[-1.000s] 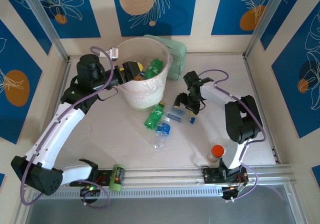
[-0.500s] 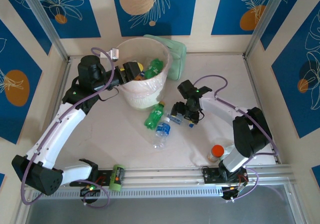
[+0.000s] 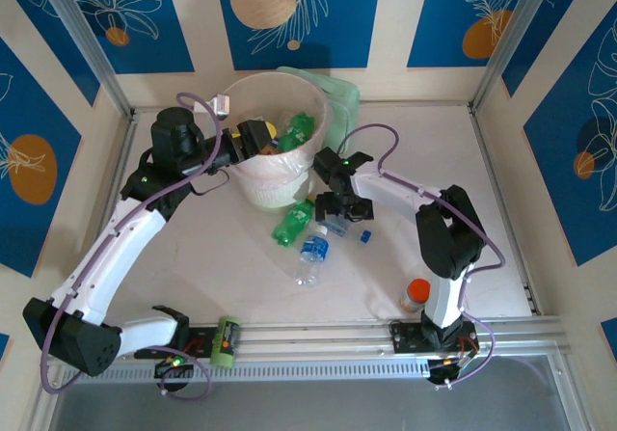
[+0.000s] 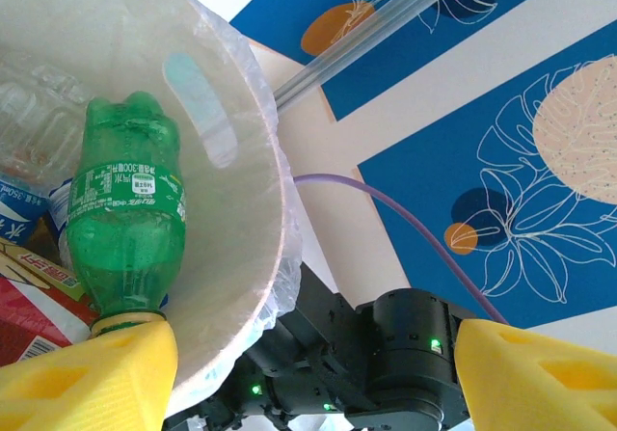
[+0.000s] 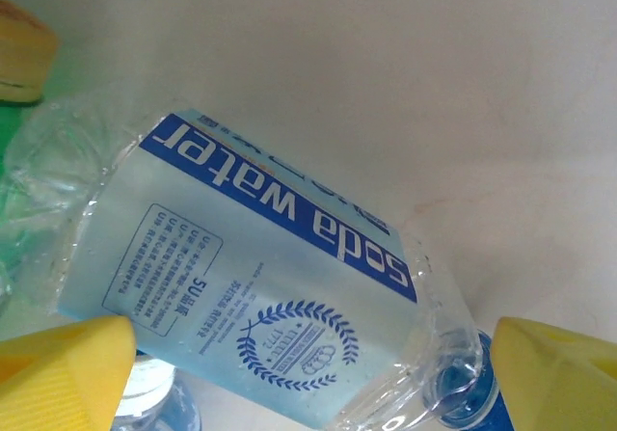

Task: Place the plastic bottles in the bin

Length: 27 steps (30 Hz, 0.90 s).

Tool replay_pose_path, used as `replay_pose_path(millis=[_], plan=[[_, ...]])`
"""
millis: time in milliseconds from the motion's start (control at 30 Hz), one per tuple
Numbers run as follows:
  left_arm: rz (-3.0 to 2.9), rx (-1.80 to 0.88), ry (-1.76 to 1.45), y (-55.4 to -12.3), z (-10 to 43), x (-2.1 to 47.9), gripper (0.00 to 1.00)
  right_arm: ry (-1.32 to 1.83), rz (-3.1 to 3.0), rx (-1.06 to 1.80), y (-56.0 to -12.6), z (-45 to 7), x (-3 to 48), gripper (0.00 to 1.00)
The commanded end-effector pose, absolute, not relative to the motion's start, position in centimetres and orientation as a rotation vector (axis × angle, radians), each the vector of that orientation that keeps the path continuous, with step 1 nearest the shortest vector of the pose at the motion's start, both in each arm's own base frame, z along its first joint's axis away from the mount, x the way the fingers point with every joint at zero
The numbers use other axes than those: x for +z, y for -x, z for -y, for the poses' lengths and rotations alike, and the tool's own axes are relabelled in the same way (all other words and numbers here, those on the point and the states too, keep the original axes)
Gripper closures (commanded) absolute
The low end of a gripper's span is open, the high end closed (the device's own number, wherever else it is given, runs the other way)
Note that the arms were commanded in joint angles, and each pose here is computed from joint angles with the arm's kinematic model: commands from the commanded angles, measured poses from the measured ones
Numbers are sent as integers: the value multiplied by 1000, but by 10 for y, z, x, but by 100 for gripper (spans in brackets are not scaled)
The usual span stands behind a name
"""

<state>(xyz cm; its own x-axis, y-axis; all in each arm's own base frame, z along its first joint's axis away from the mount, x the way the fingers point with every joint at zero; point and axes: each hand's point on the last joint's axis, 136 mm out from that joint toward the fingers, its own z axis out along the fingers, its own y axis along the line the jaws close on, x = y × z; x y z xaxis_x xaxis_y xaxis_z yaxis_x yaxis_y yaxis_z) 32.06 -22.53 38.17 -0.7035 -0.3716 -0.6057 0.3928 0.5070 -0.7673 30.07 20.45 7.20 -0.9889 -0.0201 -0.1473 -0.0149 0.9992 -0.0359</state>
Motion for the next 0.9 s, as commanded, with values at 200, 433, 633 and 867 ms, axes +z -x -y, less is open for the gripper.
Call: replay_pose_path(millis=[200, 433, 633, 867], plan=[[-1952, -1271, -33, -317, 223, 392, 25, -124, -3074, -171, -297, -170, 43, 5], [-1961, -1280, -20, -319, 224, 386, 25, -226, -3054, -80, -299, -161, 50, 7], [-1956, -1291, -16, -319, 224, 386, 25, -269, -3037, 22, -318, -167, 56, 6], [-1970, -1293, -12, -317, 224, 382, 25, -345, -3014, 110, -351, -171, 51, 12]])
